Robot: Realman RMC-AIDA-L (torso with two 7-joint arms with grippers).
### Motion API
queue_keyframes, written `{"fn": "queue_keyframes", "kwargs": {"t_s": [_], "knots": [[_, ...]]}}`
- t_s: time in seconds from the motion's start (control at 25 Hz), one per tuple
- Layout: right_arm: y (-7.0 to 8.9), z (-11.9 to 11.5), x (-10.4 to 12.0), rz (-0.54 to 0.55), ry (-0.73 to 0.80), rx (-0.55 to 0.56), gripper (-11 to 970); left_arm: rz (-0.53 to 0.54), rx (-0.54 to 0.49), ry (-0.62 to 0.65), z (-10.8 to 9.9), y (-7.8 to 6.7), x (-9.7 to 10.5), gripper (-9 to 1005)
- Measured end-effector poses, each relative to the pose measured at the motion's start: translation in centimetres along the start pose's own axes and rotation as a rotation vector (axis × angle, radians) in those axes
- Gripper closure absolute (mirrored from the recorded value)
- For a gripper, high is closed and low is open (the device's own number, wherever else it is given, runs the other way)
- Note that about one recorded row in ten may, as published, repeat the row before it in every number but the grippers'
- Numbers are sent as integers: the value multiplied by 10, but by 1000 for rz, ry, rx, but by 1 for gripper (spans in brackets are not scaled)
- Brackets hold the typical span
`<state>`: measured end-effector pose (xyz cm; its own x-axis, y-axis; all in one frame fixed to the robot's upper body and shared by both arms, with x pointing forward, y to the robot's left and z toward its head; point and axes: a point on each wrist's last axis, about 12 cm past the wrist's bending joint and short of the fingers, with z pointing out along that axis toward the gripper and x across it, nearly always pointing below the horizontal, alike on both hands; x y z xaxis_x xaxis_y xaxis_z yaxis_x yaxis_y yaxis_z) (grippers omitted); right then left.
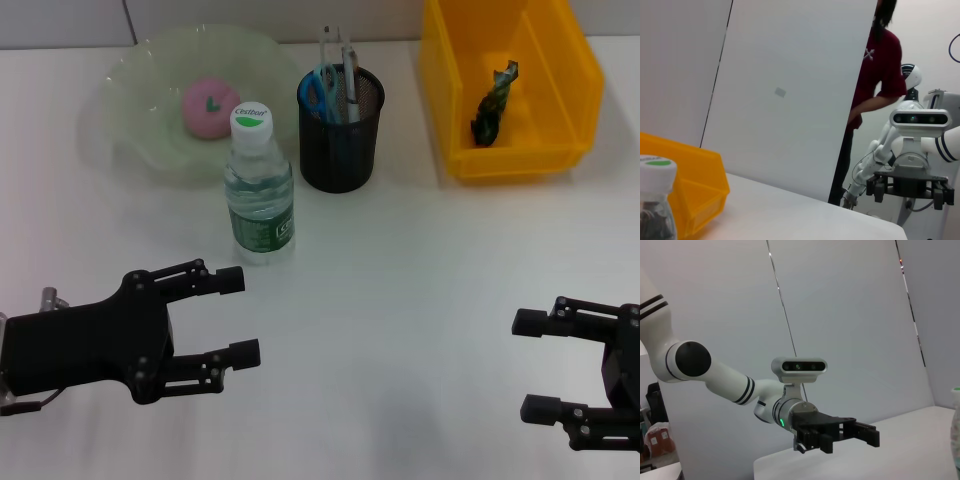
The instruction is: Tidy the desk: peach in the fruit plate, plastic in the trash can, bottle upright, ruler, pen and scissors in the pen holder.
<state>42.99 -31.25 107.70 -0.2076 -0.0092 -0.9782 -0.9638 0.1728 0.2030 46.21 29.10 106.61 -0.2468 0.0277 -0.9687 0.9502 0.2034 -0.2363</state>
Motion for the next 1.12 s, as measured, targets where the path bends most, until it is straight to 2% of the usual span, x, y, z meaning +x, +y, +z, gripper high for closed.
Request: {"fn": "queue_keyframes", "kwargs": {"t_s": [0.44,1.12], "knots": [[-2,2,-2,7,-3,-13,207,4,24,-14,6,2,-4,197],[-2,3,-6,22,-7,-37,207,3,38,-49,4,0,-9,196]]}}
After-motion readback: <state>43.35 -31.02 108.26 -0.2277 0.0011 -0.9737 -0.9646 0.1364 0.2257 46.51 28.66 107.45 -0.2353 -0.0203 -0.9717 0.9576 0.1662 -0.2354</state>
